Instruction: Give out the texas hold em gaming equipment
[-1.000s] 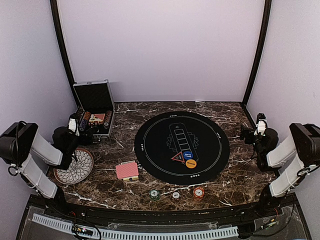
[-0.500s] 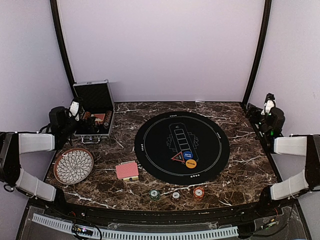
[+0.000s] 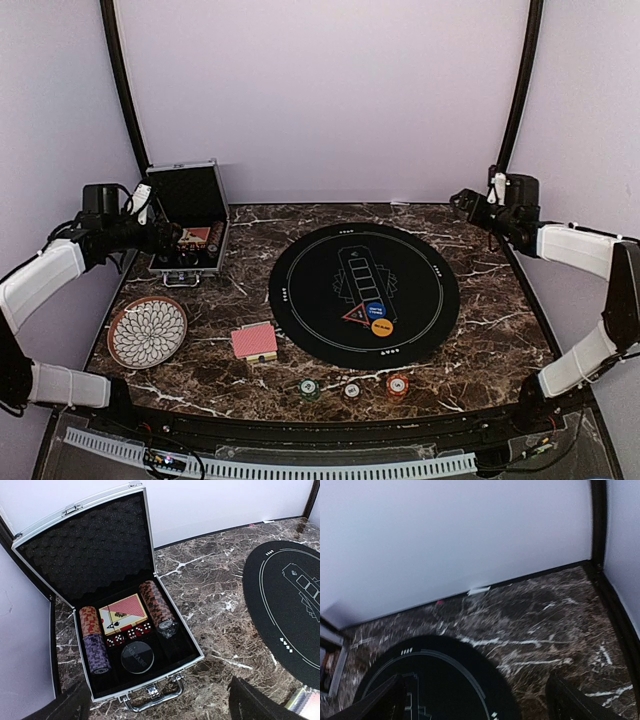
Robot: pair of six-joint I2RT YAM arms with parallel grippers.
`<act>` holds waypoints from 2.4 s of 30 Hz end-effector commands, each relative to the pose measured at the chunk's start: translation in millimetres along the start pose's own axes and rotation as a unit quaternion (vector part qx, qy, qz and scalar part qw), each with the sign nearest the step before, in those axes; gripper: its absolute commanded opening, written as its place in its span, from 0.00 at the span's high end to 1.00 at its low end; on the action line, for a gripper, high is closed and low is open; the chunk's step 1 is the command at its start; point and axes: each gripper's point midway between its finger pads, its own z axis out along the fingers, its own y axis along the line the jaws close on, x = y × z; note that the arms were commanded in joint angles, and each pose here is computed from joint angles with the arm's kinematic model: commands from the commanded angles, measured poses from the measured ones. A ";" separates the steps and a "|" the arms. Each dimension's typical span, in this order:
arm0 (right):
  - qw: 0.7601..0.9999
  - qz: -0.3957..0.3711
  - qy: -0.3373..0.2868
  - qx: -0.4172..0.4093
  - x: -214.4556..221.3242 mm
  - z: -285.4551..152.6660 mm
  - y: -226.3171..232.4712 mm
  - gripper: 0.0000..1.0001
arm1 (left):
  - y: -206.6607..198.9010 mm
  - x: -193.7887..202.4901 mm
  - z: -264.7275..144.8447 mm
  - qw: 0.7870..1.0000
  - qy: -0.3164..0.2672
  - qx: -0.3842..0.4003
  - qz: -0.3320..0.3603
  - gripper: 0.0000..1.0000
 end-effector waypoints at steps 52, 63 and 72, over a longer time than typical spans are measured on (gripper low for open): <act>0.848 -0.336 0.371 -0.173 336.6 -56.9 204.3 0.73 | -20.2 -9.6 -54.3 0.992 0.110 0.065 -0.011 0.01; 0.856 -0.322 0.359 -0.185 313.1 -47.3 228.2 0.62 | -19.0 -12.7 -56.3 0.993 0.105 0.062 -0.009 0.01; 0.876 -0.290 0.351 -0.160 279.8 -38.2 218.5 0.38 | -18.9 -14.7 -58.7 0.993 0.101 0.061 -0.005 0.01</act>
